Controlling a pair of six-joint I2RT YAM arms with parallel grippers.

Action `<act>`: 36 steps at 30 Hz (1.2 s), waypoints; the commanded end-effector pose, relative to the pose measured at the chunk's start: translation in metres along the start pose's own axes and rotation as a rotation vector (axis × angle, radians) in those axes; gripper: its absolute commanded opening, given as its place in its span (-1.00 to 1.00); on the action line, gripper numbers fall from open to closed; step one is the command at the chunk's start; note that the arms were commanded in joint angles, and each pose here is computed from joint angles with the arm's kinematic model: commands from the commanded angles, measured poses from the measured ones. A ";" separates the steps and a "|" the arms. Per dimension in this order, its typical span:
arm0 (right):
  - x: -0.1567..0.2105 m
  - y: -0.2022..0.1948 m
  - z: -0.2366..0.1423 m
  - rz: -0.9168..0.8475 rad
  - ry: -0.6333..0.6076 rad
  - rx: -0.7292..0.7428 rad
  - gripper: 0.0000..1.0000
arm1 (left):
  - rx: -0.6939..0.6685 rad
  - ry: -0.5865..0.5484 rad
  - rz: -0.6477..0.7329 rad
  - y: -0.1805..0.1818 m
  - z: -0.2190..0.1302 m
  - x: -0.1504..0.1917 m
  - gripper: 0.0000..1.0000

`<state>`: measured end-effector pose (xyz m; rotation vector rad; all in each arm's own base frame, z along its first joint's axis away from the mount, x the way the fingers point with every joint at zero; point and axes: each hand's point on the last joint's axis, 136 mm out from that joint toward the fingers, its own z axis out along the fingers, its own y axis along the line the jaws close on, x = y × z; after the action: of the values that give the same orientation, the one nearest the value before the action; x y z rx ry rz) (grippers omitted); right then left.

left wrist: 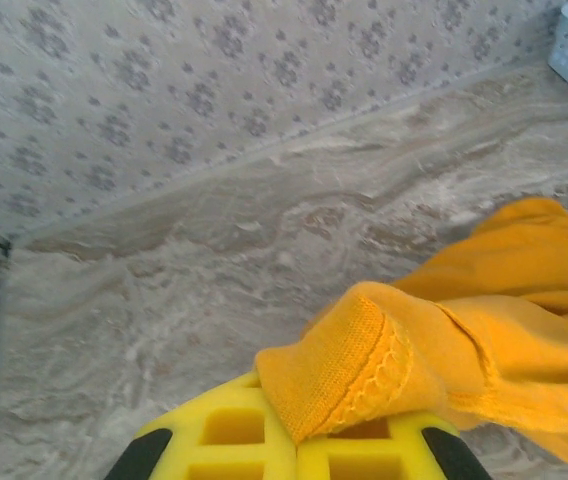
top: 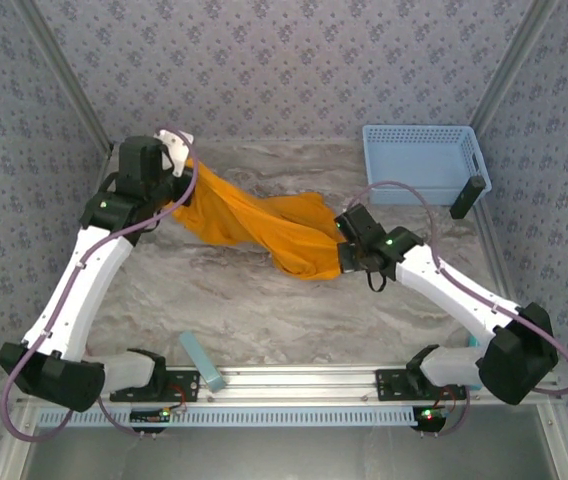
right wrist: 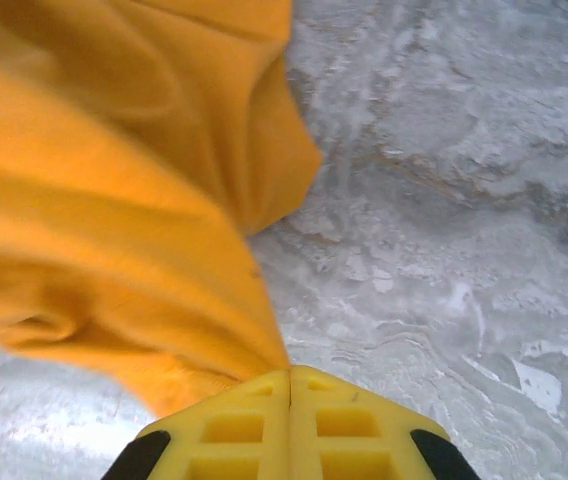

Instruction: Fold the inside-out t-shirt

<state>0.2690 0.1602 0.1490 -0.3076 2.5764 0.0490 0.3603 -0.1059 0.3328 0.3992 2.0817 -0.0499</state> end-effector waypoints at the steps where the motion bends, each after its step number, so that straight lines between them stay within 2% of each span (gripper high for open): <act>1: 0.023 0.020 0.011 -0.144 0.068 -0.054 -0.82 | 0.062 -0.001 -0.057 -0.012 0.006 0.008 -1.00; 2: 0.029 0.017 0.016 -0.131 0.096 -0.036 -0.80 | 0.064 0.010 -0.060 -0.012 0.007 0.013 -1.00; 3: 0.032 0.014 0.020 -0.111 0.117 -0.012 -0.66 | 0.061 0.020 -0.063 -0.012 0.008 0.018 -1.00; 4: 0.035 0.012 0.022 -0.096 0.131 0.003 -0.42 | 0.054 0.027 -0.063 -0.011 0.008 0.023 -1.00; 5: 0.036 0.011 0.022 -0.073 0.136 0.009 -0.31 | 0.047 0.034 -0.061 -0.011 0.009 0.026 -1.00; 8: 0.038 0.018 0.018 -0.031 0.146 -0.002 -0.25 | 0.036 0.055 -0.049 -0.009 0.009 0.035 -1.00; 11: 0.036 0.045 0.007 -0.200 0.103 0.017 -0.29 | 0.035 0.092 -0.042 -0.010 0.013 0.044 -1.00; 13: 0.046 0.088 0.010 -0.320 0.118 -0.118 -0.35 | 0.034 0.109 -0.038 -0.010 0.017 0.050 -1.00; 15: 0.060 0.127 0.017 -0.348 0.164 -0.285 -0.38 | 0.030 0.117 -0.035 -0.010 0.020 0.052 -1.00; 17: 0.069 0.148 0.030 -0.319 0.179 -0.349 -0.28 | 0.033 0.123 -0.032 -0.011 0.021 0.053 -1.00; 19: 0.073 0.130 0.055 -0.268 0.172 -0.203 -0.04 | 0.034 0.127 -0.028 -0.011 0.022 0.054 -1.00; 22: 0.064 0.073 0.071 -0.233 0.131 0.134 0.06 | 0.035 0.125 -0.028 -0.011 0.020 0.053 -1.00; 24: 0.056 0.049 0.071 -0.245 0.112 0.273 0.03 | 0.038 0.122 -0.023 -0.011 0.018 0.050 -1.00; 26: 0.052 0.037 0.074 -0.261 0.116 0.325 -0.11 | 0.035 0.119 -0.015 -0.010 0.016 0.047 -1.00; 28: 0.051 0.036 0.077 -0.270 0.116 0.307 -0.53 | 0.029 0.109 -0.007 -0.008 0.012 0.042 -1.00; 31: 0.041 0.037 0.067 -0.283 0.083 0.253 -0.97 | 0.026 0.086 -0.001 -0.006 0.007 0.032 -1.00; 36: 0.007 0.012 0.030 -0.266 0.009 0.191 -1.00 | 0.027 0.014 0.013 -0.004 -0.009 0.002 -1.00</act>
<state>0.2693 0.1879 0.0838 -0.5424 2.5673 -0.3122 0.3491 -0.1071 0.2942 0.4259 2.1957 -0.0726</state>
